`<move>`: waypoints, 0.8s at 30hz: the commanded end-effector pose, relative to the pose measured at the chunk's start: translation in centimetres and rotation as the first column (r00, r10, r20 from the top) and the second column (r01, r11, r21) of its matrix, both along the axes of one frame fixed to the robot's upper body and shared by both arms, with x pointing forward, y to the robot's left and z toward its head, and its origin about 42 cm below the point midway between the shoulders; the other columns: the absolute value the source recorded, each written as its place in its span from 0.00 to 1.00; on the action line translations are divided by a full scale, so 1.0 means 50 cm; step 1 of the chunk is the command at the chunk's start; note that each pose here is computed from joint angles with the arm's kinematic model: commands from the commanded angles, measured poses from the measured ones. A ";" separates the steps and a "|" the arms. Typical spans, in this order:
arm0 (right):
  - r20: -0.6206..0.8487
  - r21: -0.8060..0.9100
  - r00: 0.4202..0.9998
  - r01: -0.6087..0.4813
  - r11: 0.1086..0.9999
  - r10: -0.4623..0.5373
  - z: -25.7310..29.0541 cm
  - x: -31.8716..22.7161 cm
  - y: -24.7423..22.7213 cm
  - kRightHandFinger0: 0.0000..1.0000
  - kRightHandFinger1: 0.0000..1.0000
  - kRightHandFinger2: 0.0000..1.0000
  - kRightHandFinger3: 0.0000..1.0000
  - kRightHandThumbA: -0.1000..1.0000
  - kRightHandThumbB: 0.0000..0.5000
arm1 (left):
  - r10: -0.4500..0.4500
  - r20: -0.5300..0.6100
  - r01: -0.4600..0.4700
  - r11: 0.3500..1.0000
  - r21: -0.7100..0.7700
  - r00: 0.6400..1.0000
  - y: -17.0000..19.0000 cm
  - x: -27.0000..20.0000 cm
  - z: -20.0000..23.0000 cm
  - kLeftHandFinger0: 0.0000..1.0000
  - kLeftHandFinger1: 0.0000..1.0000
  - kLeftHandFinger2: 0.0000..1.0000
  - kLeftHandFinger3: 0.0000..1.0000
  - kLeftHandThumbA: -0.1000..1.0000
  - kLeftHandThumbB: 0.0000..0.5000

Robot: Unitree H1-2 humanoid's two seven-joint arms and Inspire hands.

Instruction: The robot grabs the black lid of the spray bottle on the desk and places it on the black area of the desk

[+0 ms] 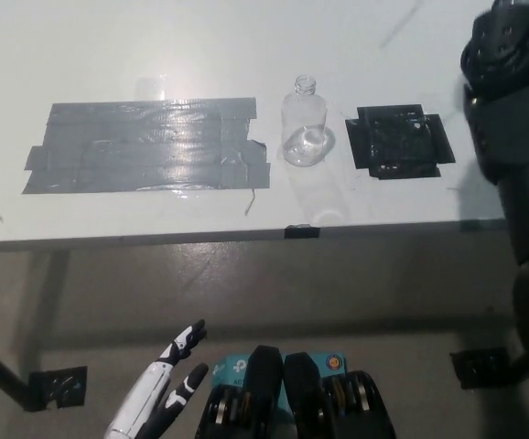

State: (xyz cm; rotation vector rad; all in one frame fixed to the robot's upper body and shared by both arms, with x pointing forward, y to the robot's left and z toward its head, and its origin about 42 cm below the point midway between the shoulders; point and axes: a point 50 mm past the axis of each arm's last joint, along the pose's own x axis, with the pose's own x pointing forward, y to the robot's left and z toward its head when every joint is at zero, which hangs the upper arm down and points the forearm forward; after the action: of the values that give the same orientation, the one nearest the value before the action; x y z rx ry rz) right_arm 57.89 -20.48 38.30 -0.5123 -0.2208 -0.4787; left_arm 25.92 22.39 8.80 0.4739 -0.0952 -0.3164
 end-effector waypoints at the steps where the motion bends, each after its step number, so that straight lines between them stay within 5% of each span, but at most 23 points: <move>1: 0.032 0.106 0.999 -0.043 0.993 0.040 -0.004 0.007 0.020 0.00 0.01 0.30 0.03 0.31 0.27 | -0.003 0.031 0.003 1.000 -0.001 1.000 0.002 0.001 0.014 1.00 1.00 1.00 1.00 1.00 0.44; 3: -0.040 0.117 0.999 -0.018 0.993 0.023 -0.039 0.011 0.019 0.00 0.03 0.33 0.12 0.34 0.31 | -0.005 0.032 0.005 1.000 -0.001 0.999 0.002 0.001 0.016 1.00 1.00 1.00 1.00 1.00 0.43; 6: -0.114 0.061 0.993 -0.005 0.998 0.012 -0.089 0.013 0.011 0.00 0.00 0.26 0.00 0.32 0.30 | -0.004 0.037 0.004 1.000 -0.001 0.999 0.004 0.003 0.018 1.00 1.00 1.00 1.00 1.00 0.41; 18: -0.268 0.001 0.963 0.017 1.000 -0.016 -0.183 0.008 -0.017 0.00 0.00 0.23 0.00 0.37 0.30 | -0.006 0.047 0.006 1.000 -0.002 0.999 0.001 0.010 0.024 1.00 1.00 1.00 1.00 1.00 0.42; 19: -0.374 -0.017 0.927 -0.028 0.999 0.020 -0.204 0.010 -0.029 0.55 0.62 0.80 0.75 0.59 0.41 | -0.003 0.048 0.003 1.000 -0.001 0.999 0.002 0.013 0.027 1.00 1.00 1.00 1.00 1.00 0.41; 20: -0.397 -0.030 0.918 -0.042 0.999 0.026 -0.204 0.011 -0.029 0.71 0.81 0.96 0.97 0.64 0.48 | -0.002 0.050 0.002 1.000 0.001 0.999 0.002 0.015 0.028 1.00 1.00 1.00 1.00 1.00 0.41; 21: -0.423 -0.001 0.903 -0.076 0.997 0.069 -0.206 0.013 -0.031 0.96 1.00 1.00 1.00 0.69 0.54 | -0.004 0.052 0.004 1.000 -0.003 0.999 0.002 0.015 0.028 1.00 1.00 1.00 1.00 1.00 0.40; 23: -0.425 -0.001 0.903 -0.078 0.997 0.070 -0.206 0.013 -0.031 0.99 1.00 1.00 1.00 0.70 0.55 | -0.004 0.052 0.004 1.000 -0.003 0.999 0.002 0.015 0.028 1.00 1.00 1.00 1.00 1.00 0.40; 24: -0.445 0.016 0.891 -0.090 0.996 0.088 -0.204 0.015 -0.029 1.00 1.00 1.00 1.00 0.70 0.72 | -0.002 0.050 0.002 1.000 -0.005 0.999 0.001 0.017 0.028 1.00 1.00 1.00 1.00 1.00 0.40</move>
State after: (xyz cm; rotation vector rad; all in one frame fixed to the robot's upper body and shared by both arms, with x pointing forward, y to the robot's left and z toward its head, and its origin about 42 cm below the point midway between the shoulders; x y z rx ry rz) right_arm 57.32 -21.73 24.42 -0.6309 0.2222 -0.3205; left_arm 26.30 22.47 9.09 0.4762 -0.1042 -0.3100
